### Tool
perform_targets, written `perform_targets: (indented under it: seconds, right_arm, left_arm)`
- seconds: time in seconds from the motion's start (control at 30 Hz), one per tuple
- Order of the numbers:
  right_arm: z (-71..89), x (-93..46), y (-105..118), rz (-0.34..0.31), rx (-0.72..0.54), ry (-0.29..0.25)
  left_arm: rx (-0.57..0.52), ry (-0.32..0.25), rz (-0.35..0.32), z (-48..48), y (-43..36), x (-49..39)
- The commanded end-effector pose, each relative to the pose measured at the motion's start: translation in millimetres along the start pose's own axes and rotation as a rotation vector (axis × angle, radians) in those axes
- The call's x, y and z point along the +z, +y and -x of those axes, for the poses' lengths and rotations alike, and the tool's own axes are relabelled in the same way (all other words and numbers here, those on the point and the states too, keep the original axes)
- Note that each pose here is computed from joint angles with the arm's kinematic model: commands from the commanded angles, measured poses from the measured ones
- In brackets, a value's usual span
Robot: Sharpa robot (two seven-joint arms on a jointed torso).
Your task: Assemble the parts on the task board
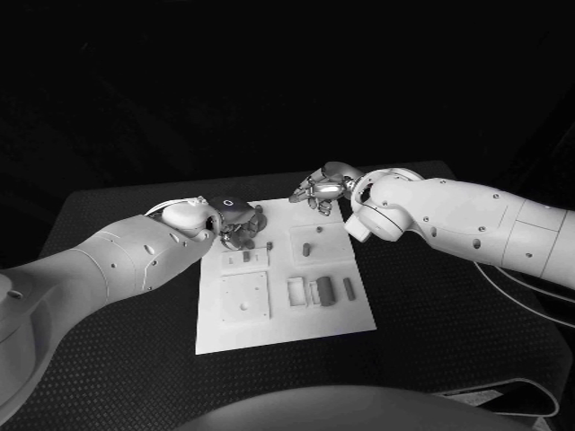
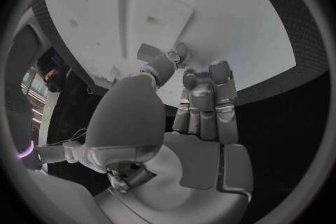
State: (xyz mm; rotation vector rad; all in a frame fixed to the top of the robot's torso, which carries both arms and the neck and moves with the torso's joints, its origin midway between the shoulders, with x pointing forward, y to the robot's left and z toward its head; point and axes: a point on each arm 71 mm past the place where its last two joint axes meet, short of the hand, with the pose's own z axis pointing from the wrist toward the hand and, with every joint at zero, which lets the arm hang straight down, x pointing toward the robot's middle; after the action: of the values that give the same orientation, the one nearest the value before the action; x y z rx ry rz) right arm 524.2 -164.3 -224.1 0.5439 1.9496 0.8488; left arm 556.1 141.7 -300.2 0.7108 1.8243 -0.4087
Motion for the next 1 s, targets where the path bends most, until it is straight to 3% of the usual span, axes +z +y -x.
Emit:
perform_targets:
  seconds: [0.03,0.37,0.67,1.0]
  right_arm:
    - [-0.9,-0.2,1.3,0.011,-0.01,0.01]
    - [-0.3,-0.8,0.5,0.009,-0.011,0.011]
    - [-0.9,-0.6,1.0,0.011,-0.011,0.014]
    - [-1.2,-0.3,1.3,0.011,-0.011,0.014]
  left_arm:
    - [-0.047,-0.018,-0.029,0.8,-9.7,3.4]
    - [-0.067,-0.013,-0.024,-0.9,-4.6,-0.2]
    - [-0.044,-0.005,-0.029,-0.3,-8.0,2.2]
    - [-0.037,-0.011,-0.017,0.6,-6.3,3.5]
